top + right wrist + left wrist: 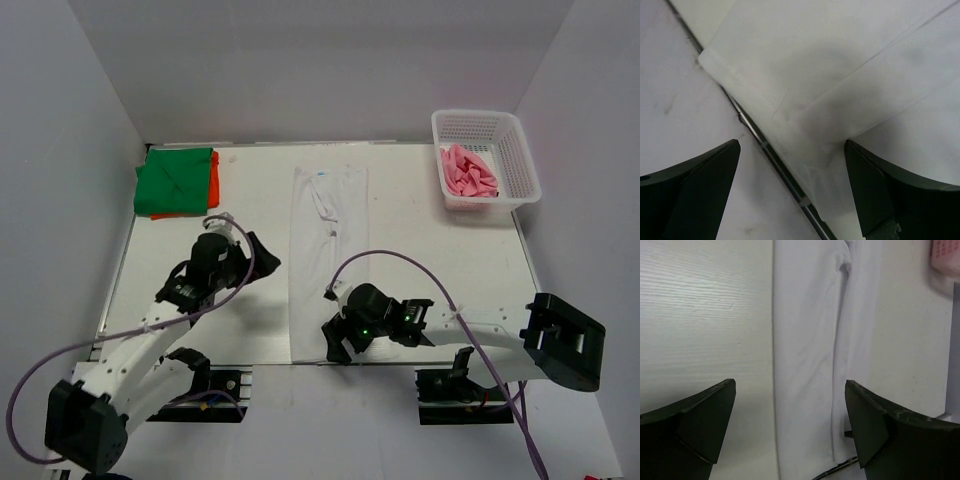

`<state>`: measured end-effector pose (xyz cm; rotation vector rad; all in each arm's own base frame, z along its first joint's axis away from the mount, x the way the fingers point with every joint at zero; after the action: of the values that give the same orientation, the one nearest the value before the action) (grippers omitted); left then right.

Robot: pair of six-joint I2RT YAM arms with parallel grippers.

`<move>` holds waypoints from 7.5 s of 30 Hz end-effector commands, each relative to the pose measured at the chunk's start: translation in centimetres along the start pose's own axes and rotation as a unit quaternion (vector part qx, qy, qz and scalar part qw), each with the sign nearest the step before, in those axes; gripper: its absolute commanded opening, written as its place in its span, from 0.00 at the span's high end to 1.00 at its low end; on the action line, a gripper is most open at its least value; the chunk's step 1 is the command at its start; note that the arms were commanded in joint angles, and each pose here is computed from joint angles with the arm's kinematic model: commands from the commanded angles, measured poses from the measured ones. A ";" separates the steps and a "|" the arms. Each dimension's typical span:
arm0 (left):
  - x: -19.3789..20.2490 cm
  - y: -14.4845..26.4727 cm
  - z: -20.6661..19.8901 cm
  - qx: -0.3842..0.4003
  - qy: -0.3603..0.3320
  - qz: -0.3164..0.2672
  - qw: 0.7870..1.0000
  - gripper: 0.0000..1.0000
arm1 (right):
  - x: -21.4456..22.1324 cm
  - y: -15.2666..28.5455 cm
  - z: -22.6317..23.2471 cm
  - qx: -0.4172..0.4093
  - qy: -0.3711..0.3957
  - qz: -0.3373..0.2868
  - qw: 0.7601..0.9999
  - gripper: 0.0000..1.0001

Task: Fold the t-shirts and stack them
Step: Grab the bottom of the folded rectangular tshirt with both arms, then fold the folded rectangular tshirt in 1/3 of the way

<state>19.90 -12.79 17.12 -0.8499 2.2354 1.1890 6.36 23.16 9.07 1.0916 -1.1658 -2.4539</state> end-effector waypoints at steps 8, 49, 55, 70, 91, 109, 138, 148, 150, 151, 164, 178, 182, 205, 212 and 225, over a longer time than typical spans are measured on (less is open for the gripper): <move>0.8 7.0 1.9 -0.085 0.079 -0.090 0.989 0.00 | -3.7 0.7 3.5 -0.092 0.056 -0.029 0.994 0.10; 2.2 7.2 2.6 -0.111 0.088 -0.049 0.989 0.00 | -2.2 -0.8 2.6 -0.082 0.022 -0.001 0.996 0.10; 2.1 7.1 2.7 -0.115 0.088 -0.052 0.988 0.00 | -3.0 -1.2 3.2 -0.103 0.044 0.000 0.994 0.10; 2.1 7.4 2.4 -0.114 0.088 -0.039 0.989 0.00 | -4.4 -3.1 3.9 -0.111 0.073 0.039 0.990 0.10; 4.9 3.2 0.0 0.050 0.079 0.122 0.988 0.00 | -3.0 2.8 0.0 0.116 -0.039 -0.009 0.992 0.10; 13.6 3.9 0.6 0.040 0.083 0.345 0.934 0.04 | 1.1 2.7 -1.9 0.101 -0.210 0.024 0.972 0.16; 17.0 3.6 -0.3 -0.093 0.000 0.352 0.931 1.00 | 3.7 5.2 -1.9 0.113 -0.272 0.048 0.954 1.00; 16.1 3.3 -3.8 -0.038 -0.024 0.341 0.939 1.00 | 3.4 4.8 -1.9 0.112 -0.240 0.058 0.963 1.00; 15.3 3.2 -5.0 -0.015 -0.026 0.321 0.947 1.00 | 1.4 5.1 -1.7 0.127 -0.227 0.024 0.965 1.00; 14.8 3.1 -5.6 -0.006 -0.025 0.306 0.952 1.00 | 1.0 5.2 -1.8 0.138 -0.227 0.021 0.964 1.00; 5.5 1.0 -9.8 -0.125 -0.050 0.077 0.988 1.00 | -8.3 8.8 -3.9 0.312 -0.200 -0.187 0.910 1.00; -1.5 -4.6 -13.1 -0.207 -0.084 -0.053 0.973 1.00 | -15.6 9.3 -7.0 0.371 -0.200 -0.293 0.858 1.00; -2.8 -6.4 -12.1 -0.243 -0.092 -0.053 0.964 1.00 | -16.4 8.7 -7.9 0.364 -0.199 -0.296 0.860 1.00; -6.9 -16.3 -9.7 -0.237 -0.088 -0.026 0.967 0.66 | -20.9 3.5 -16.1 0.361 -0.238 -0.240 0.869 0.82; -14.0 -17.7 -8.4 -0.240 -0.049 -0.054 0.968 0.00 | -26.0 5.8 -18.0 0.336 -0.220 -0.280 0.872 0.56; -2.7 -5.8 -3.1 -0.150 -0.001 0.023 0.988 0.00 | -20.1 2.6 -11.9 0.041 -0.116 -0.212 0.970 0.10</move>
<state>28.52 -17.59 17.55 -0.9123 1.9967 1.6708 28.81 21.77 15.85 1.0991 -1.5644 -2.9500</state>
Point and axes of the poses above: each gripper's point midway between its finger pads, its own y axis back along the fingers, its own z axis along the line the jaws close on, x = y × z, the point moved 8 cm from there along y, back along the fingers, and after that the axes turned 5 degrees about -y, right-handed, at the moved point
